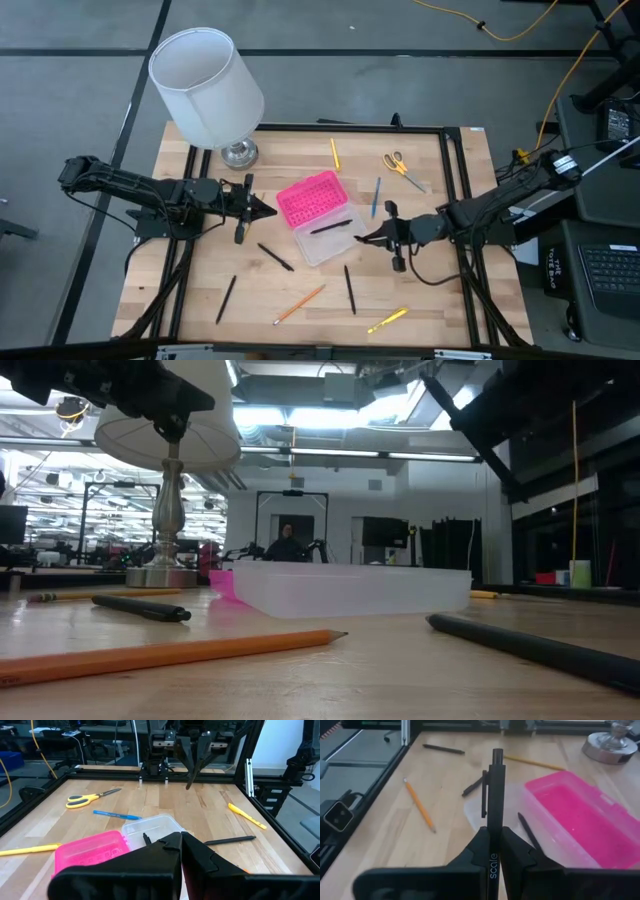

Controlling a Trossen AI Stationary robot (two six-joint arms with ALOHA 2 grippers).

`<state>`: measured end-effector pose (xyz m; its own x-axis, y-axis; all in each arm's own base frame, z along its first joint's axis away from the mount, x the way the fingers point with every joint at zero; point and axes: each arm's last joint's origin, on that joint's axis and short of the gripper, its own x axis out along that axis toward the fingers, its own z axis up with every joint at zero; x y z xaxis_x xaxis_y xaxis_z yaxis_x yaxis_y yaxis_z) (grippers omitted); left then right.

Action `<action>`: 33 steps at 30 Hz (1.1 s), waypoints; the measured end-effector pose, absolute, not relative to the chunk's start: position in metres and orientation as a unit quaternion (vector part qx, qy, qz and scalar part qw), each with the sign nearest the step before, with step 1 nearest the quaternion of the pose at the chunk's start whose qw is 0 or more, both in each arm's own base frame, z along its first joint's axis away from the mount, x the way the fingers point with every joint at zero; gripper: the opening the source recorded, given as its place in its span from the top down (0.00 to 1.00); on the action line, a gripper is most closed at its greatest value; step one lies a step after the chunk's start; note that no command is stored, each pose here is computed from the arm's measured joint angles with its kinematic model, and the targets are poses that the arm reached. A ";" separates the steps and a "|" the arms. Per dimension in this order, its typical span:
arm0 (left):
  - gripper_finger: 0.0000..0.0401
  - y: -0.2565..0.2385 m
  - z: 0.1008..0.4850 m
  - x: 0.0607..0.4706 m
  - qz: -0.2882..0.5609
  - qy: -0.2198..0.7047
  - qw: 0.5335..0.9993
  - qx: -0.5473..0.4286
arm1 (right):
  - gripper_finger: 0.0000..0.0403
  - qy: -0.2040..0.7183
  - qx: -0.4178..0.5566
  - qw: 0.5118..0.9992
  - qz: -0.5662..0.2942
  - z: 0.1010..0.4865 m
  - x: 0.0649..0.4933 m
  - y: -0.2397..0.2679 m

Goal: Pick & place school supplies into a supply box
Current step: Put the black pen into the supply box

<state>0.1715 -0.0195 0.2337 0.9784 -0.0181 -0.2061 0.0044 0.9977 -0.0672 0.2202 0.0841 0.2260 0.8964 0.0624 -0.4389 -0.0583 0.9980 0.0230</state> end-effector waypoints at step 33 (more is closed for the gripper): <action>0.99 -0.020 0.234 0.171 -0.006 0.104 0.994 -0.033 | 0.93 0.182 -0.028 0.982 0.026 0.233 0.228 0.076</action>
